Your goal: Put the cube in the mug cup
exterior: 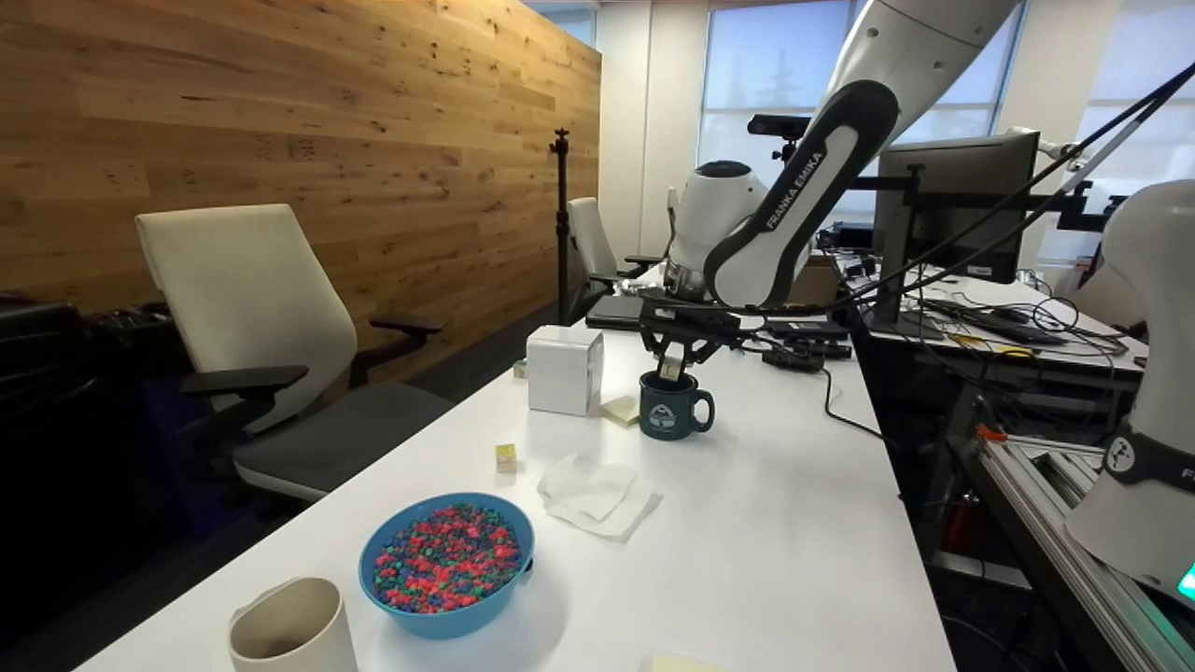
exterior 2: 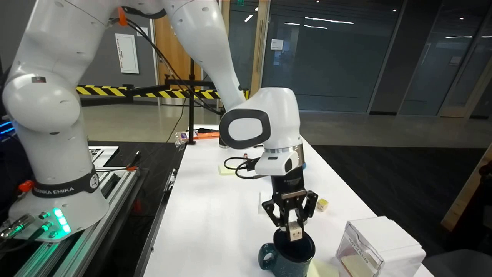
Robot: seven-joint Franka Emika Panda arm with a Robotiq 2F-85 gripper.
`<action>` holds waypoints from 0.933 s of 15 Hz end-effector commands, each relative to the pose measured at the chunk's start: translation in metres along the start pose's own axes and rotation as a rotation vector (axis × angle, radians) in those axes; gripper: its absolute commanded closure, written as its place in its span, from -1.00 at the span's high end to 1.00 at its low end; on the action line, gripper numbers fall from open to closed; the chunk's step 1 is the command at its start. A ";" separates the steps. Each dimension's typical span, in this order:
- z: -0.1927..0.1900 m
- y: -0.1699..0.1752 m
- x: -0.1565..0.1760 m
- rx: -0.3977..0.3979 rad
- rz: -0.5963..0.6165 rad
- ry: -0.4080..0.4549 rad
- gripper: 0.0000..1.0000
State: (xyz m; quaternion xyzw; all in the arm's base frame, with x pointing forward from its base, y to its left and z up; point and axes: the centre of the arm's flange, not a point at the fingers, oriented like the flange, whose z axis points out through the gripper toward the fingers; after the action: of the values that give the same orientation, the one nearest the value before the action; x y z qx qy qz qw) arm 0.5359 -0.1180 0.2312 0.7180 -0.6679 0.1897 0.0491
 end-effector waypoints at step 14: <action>-0.007 -0.005 0.004 0.021 0.043 -0.003 1.00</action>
State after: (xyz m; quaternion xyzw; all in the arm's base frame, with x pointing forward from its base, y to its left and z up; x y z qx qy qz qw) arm 0.5406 -0.1258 0.2265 0.6989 -0.6873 0.1919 0.0480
